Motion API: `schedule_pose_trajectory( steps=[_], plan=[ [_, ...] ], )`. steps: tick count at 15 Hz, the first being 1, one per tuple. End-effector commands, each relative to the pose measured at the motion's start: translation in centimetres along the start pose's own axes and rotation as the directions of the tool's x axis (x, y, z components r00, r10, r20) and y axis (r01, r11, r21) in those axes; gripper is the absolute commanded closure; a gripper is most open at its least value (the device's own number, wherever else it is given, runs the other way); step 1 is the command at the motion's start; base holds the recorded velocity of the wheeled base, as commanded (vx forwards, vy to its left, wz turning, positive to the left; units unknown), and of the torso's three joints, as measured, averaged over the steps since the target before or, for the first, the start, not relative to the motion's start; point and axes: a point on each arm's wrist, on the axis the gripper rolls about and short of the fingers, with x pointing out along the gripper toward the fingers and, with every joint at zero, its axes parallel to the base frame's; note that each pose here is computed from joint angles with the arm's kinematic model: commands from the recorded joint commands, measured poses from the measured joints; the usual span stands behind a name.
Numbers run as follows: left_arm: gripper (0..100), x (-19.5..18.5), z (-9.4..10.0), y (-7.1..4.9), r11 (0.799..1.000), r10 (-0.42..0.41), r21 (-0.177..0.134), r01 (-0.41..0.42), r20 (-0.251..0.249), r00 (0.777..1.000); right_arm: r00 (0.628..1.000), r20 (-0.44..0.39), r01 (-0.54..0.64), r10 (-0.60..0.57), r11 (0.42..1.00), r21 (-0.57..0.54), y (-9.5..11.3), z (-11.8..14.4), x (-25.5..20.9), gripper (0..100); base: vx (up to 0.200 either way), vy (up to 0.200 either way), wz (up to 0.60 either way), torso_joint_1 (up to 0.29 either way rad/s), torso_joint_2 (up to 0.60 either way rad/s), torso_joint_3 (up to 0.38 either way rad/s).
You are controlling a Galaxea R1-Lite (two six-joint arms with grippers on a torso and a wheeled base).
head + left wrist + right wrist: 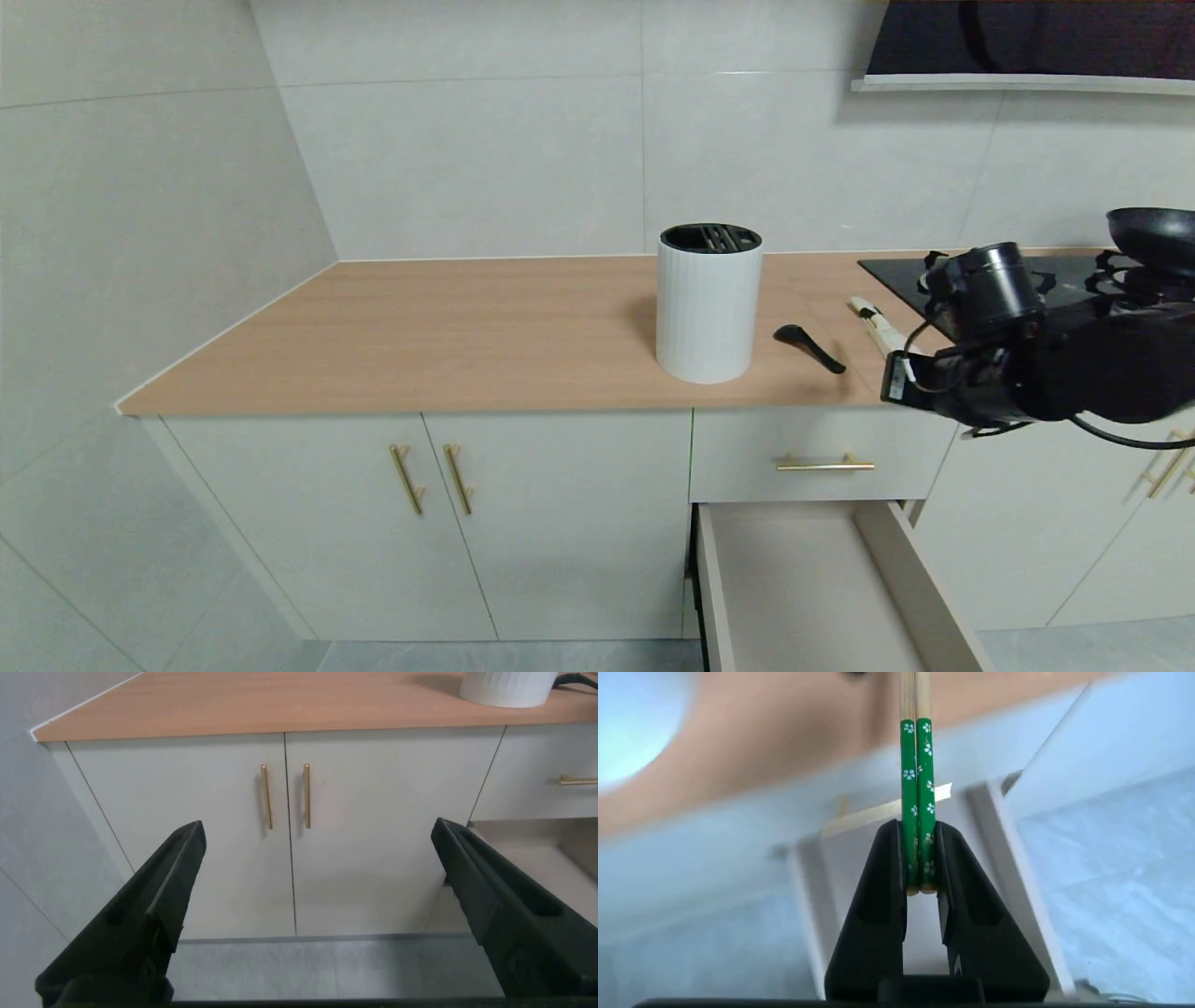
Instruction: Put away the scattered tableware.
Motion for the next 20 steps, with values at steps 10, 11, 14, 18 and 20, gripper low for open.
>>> schedule_pose_trajectory(
  steps=[10, 11, 14, 18, 20],
  plan=[
    [0, 0.0, 0.0, 0.0, 1.000, 0.000, -0.001, 0.000, 0.000, 1.000, 0.924, -0.125, -0.382, 0.362, 0.894, -0.233, -5.9, -5.8, -12.6, 100, 0.000, 0.000, 0.00, 0.000, 0.00, 0.000],
    [0, 0.0, 0.0, 0.0, 1.000, 0.000, 0.000, 0.000, 0.000, 1.000, 0.934, -0.171, -0.350, 0.313, 0.898, -0.266, -5.7, -6.5, -11.2, 100, 0.000, 0.000, 0.00, 0.000, 0.00, 0.000],
    [0, 0.0, 0.0, 0.0, 1.000, 0.000, 0.000, 0.000, 0.000, 1.000, 0.935, -0.188, -0.345, 0.301, 0.897, -0.276, -5.5, -7.1, -10.6, 100, 0.000, 0.000, 0.00, 0.000, 0.00, 0.000],
    [0, 0.0, 0.0, 0.0, 1.000, 0.002, 0.000, -0.002, -0.002, 1.000, 0.932, -0.238, -0.335, 0.273, 0.899, -0.281, -5.2, -7.7, -9.4, 100, 0.000, 0.000, 0.00, 0.000, 0.00, 0.000],
    [0, 0.0, 0.0, 0.0, 1.000, 0.002, 0.000, -0.002, 0.000, 1.000, 0.930, -0.255, -0.332, 0.263, 0.900, -0.283, -5.1, -8.0, -8.9, 100, 0.000, 0.000, 0.00, 0.000, 0.00, 0.000]
  ],
)
